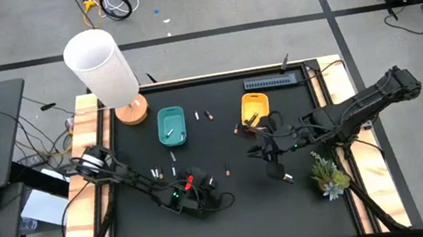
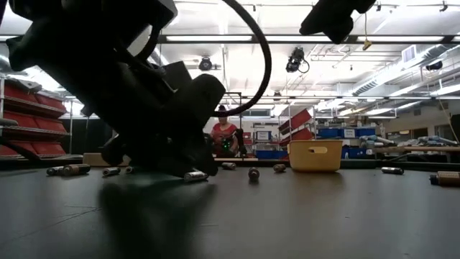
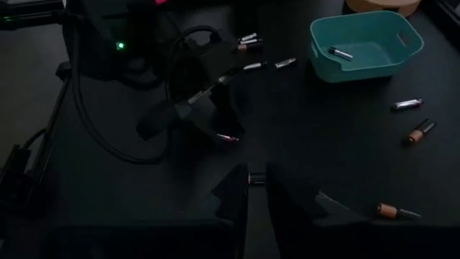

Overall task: Sort batteries
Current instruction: Put the silver battery into the blue bin

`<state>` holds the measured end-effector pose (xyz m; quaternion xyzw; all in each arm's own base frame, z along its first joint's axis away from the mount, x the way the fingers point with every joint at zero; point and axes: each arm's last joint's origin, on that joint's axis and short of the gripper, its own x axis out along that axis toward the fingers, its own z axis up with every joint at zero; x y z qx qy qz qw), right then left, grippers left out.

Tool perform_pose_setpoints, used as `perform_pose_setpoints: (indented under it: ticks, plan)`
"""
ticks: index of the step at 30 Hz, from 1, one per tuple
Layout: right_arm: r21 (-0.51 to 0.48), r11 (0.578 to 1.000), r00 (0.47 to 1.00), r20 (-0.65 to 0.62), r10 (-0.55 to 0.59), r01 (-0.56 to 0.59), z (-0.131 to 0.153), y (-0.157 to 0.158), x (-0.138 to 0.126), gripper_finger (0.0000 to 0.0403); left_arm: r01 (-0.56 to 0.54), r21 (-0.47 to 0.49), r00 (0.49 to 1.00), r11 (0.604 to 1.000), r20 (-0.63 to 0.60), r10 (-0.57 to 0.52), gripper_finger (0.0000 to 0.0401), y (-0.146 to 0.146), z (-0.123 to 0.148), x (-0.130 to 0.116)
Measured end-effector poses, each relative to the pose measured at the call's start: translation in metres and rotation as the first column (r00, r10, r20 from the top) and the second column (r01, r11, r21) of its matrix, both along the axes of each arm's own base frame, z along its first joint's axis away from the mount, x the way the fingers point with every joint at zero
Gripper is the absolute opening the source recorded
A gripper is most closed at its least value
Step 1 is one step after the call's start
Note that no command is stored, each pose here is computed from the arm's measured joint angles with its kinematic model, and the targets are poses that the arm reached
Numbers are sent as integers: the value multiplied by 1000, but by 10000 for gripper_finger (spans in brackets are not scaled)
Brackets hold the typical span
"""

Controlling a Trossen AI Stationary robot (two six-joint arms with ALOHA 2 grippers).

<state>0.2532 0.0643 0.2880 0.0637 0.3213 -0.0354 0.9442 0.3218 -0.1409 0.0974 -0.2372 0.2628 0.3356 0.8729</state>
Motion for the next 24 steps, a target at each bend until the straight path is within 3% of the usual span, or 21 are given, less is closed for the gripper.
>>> perform_pose_setpoints:
  ticks: [5,11,17,24]
  plan:
    - [0,1000,1000,1,5,-5,0,1,0,54,14,-9,999,1000,-48,-14,179,-3,-6,-4]
    - [2,1000,1000,11,6,-6,3,1,-3,48,13,3,996,1000,-94,-12,37,-5,-9,-11]
    - [-14,1000,999,34,8,-7,10,-5,-8,42,-9,-13,997,1000,-82,7,34,-3,-12,-15]
    - [-25,1000,999,33,-8,8,12,-12,-10,34,-16,11,995,1000,-102,17,34,4,15,-26]
